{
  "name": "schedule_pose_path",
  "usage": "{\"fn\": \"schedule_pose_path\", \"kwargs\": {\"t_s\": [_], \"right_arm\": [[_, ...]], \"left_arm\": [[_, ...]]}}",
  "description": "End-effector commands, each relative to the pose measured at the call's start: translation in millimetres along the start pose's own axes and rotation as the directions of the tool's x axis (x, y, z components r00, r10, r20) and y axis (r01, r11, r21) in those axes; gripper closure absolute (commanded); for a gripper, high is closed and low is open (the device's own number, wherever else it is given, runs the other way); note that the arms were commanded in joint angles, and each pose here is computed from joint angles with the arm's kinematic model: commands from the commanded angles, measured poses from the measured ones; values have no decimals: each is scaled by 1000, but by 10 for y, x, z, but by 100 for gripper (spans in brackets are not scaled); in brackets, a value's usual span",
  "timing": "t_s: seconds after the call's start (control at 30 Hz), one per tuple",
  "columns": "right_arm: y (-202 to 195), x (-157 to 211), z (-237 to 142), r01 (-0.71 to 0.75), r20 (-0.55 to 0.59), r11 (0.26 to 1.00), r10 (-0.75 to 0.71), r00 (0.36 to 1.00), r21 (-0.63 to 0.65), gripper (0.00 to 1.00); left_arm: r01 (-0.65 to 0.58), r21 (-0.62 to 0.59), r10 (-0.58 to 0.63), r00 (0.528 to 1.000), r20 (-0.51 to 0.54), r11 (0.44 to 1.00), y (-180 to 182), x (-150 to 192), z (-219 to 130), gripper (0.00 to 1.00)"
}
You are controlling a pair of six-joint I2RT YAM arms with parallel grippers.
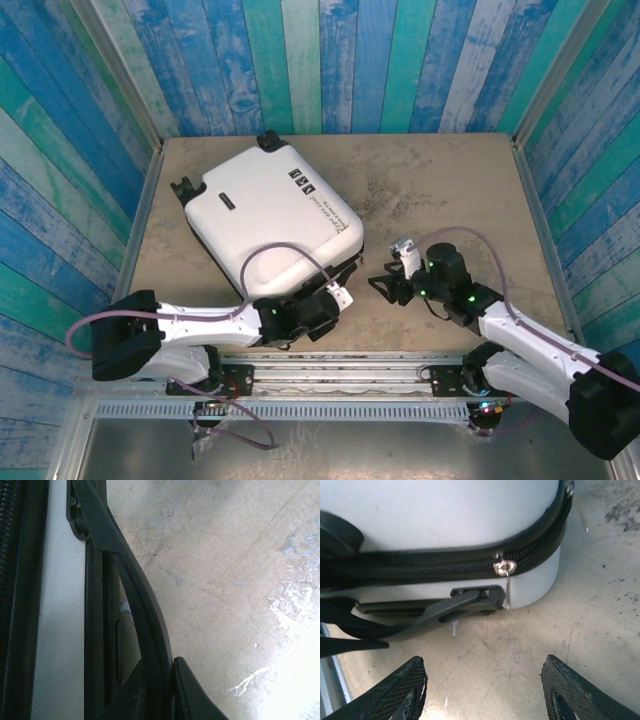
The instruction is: Pack the luggage
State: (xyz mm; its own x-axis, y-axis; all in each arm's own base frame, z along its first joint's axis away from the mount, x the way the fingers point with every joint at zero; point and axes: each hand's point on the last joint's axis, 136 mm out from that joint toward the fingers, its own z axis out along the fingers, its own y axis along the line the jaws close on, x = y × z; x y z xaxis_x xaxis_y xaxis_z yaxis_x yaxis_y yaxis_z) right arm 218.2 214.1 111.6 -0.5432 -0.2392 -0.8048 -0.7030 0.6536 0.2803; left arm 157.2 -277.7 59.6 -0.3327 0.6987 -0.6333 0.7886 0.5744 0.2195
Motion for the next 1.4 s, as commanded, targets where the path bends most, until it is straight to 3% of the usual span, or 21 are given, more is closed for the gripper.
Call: {"fn": "schedule_pose_path", "kwargs": {"t_s": [0.0,0.67,0.8,1.17,1.37], "right_arm": [[-77,23,92,48,-1,998,-48,999,38,37],[-86,-247,556,115,-24,993,-114,993,28,47],[-107,-232,614,106,-41,994,-105,994,28,56],[-326,-218,633,62,-52,987,-55,997,148,97],[-440,-267,574,6,-117,981,17,993,193,100]], "left_arm": [[173,316,-175,984,-22,933,-590,46,-22,100],[134,293,-129,991,-37,947,-607,86,16,100],[130,291,-126,991,-33,948,-605,80,14,100],[109,301,-112,994,-9,947,-612,60,-30,100],[62,313,-68,998,10,948,-673,93,-52,100]]}}
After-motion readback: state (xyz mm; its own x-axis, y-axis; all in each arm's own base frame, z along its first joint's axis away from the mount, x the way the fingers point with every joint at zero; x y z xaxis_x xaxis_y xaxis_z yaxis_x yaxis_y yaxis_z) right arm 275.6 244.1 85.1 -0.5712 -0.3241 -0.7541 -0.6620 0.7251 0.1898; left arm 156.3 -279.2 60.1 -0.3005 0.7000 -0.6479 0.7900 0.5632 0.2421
